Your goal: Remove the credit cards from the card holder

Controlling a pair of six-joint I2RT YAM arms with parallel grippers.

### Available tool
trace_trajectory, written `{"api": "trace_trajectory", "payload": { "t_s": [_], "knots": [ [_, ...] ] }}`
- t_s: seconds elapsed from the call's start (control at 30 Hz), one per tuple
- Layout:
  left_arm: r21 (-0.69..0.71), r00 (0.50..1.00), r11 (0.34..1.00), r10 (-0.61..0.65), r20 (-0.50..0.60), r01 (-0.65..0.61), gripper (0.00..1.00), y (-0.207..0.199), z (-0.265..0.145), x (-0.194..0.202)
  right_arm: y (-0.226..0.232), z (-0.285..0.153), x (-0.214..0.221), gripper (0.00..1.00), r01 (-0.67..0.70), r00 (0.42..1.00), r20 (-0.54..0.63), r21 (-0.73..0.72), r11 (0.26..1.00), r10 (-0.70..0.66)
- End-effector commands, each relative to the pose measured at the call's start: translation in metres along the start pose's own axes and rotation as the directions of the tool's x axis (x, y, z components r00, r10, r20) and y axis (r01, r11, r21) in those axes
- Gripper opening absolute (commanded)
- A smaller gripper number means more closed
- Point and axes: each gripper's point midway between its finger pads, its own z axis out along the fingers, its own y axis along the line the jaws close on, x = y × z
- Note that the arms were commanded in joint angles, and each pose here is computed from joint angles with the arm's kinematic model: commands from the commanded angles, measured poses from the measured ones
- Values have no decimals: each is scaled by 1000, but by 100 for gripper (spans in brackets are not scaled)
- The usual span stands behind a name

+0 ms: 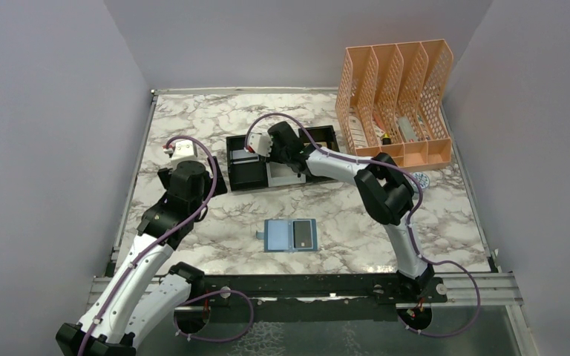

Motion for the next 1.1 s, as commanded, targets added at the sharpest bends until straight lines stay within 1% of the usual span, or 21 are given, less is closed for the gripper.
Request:
{"api": "trace_trajectory", "payload": {
  "t_s": [0.0,0.17,0.33,0.4,0.47,0.5,0.8,0.9,1.07],
  "knots": [
    [-20,1000,1000,13,-9,-13,99,6,1,5,8,2,-1,15,-16,1000,-10,-36,999,15],
    [-14,1000,1000,15,-12,-15,99,4,1,5,0,3,-2,17,-33,999,-4,10,999,33],
    [-12,1000,1000,18,-18,-18,99,4,2,6,3,3,1,18,-32,999,-12,0,999,32],
    [-13,1000,1000,21,-20,-21,99,4,2,7,3,2,1,21,-36,999,-11,-1,999,36],
    [-12,1000,1000,20,-19,-20,99,4,2,6,2,2,0,28,-40,999,-8,3,999,40],
    [-10,1000,1000,20,-20,-20,99,3,2,7,2,2,0,29,-41,999,-6,3,999,41],
    [-7,999,1000,23,-26,-24,99,2,2,8,-7,-6,-10,31,-71,997,33,19,997,71],
    [-6,999,1000,23,-28,-24,99,2,3,8,-7,-11,-14,31,-85,995,50,4,996,84],
    [4,999,1000,30,-38,-30,99,0,3,10,-12,-26,-22,32,-134,988,77,-7,991,134]
  ]
}}
